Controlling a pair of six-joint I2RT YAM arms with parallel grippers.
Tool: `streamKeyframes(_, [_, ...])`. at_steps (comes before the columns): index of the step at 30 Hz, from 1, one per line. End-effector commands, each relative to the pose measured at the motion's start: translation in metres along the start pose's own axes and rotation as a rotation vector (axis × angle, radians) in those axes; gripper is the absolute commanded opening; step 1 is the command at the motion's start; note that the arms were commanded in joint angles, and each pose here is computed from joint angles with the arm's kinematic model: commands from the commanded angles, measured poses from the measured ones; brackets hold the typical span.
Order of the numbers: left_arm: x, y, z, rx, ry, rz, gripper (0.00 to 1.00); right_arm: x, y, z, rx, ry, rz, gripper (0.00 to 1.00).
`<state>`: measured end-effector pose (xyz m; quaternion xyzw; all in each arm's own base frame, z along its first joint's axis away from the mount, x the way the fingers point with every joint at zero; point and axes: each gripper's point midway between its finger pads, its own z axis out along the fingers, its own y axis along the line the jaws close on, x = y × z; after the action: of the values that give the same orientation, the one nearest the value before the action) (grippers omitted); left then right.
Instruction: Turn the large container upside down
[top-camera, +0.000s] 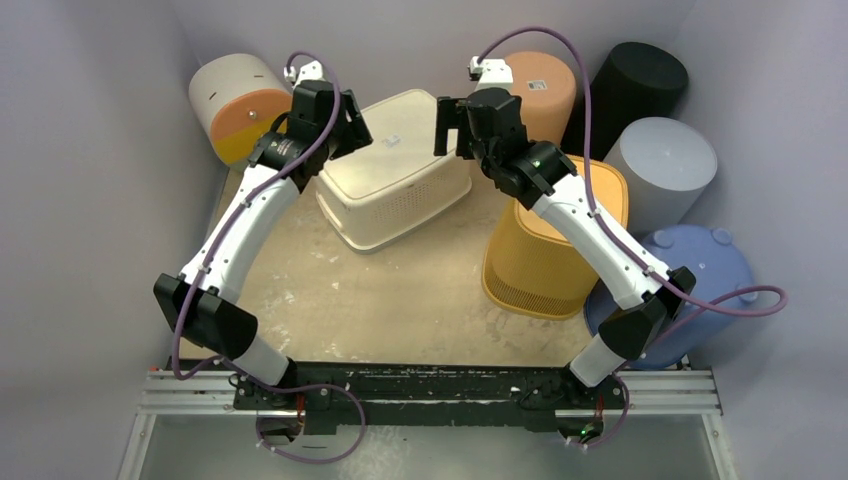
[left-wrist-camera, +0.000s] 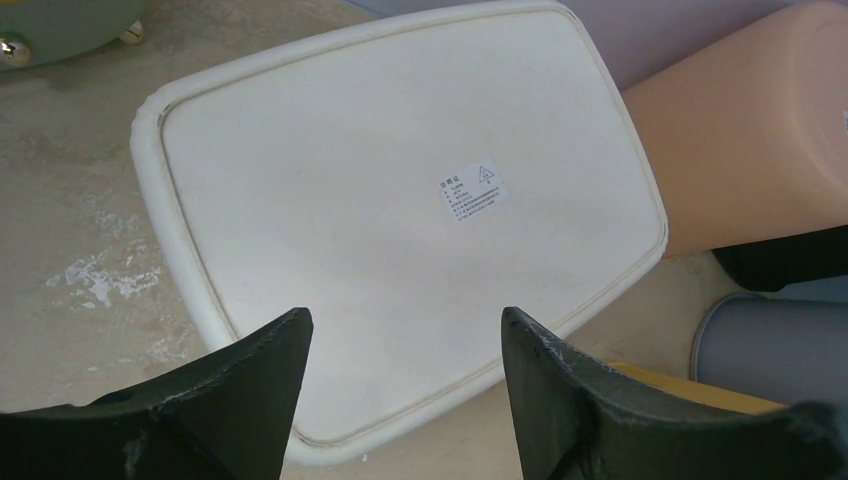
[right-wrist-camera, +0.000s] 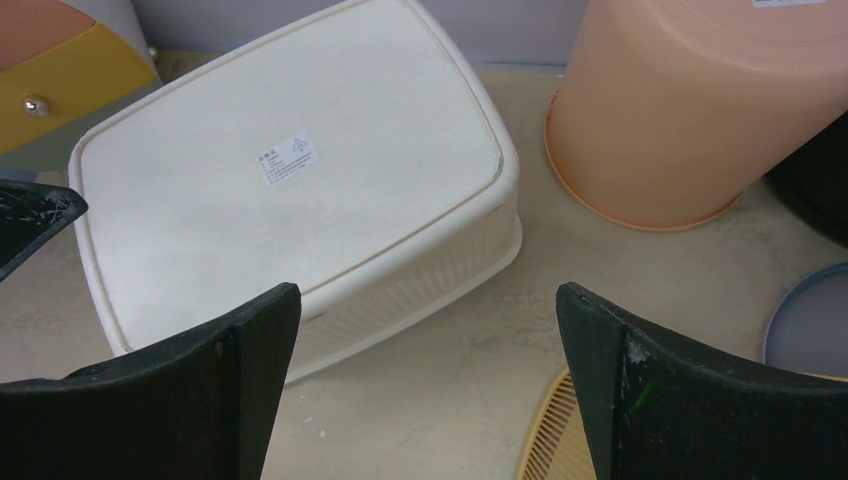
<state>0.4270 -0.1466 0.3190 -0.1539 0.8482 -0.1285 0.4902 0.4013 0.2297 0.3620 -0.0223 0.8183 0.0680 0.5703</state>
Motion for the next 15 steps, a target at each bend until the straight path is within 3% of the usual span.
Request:
streamKeyframes(1, [-0.0156, -0.0047, -0.0164, 0.031, -0.053, 0.0, 0.67, -0.0278, 0.0049, -0.0162, -0.036, -0.061, 0.084, 1.0])
streamKeyframes(15, [-0.0152, -0.0059, -0.0153, 0.041, -0.053, 0.015, 0.68, -0.0221, 0.0063, -0.0125, -0.042, -0.056, 0.083, 1.0])
